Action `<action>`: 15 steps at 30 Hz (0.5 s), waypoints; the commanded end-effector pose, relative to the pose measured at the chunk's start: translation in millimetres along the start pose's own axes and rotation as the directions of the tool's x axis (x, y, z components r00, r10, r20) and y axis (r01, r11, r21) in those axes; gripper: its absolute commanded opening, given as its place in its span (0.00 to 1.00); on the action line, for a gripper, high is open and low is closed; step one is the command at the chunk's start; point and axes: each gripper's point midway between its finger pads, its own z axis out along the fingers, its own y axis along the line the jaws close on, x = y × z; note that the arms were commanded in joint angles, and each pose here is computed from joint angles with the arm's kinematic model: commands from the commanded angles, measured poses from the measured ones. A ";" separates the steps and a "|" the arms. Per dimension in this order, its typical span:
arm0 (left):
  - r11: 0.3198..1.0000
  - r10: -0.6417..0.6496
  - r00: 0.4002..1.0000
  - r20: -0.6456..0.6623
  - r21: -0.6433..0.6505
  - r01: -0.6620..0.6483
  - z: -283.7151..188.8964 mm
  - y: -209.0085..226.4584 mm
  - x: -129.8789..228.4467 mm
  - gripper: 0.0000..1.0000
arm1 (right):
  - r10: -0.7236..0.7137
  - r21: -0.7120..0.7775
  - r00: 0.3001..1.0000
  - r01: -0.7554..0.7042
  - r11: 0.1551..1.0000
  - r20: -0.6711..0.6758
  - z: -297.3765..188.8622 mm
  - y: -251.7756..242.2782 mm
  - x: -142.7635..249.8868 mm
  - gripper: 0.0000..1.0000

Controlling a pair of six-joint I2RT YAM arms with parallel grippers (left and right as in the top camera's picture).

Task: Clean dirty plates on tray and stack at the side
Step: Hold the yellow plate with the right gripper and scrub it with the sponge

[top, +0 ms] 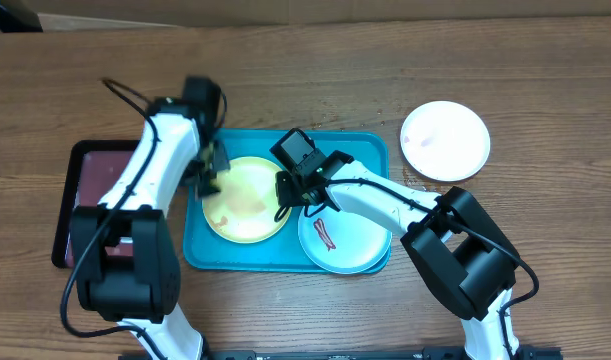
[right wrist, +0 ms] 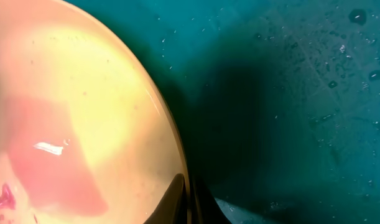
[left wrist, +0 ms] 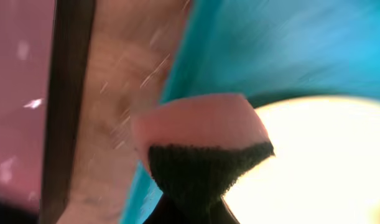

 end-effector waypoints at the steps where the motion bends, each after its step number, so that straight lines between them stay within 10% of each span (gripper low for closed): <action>1: 0.950 0.087 0.996 -0.016 0.302 -0.078 -22.4 -52.9 -3.5 0.04 | 0.008 0.045 0.999 -0.010 0.999 0.036 -1.9 -13.7 -10.2 0.04; 15: 0.931 0.114 0.965 -0.234 0.364 -0.021 46.2 -74.2 55.0 0.04 | 0.008 0.036 0.999 -0.010 0.999 0.048 -2.0 -11.9 -13.6 0.04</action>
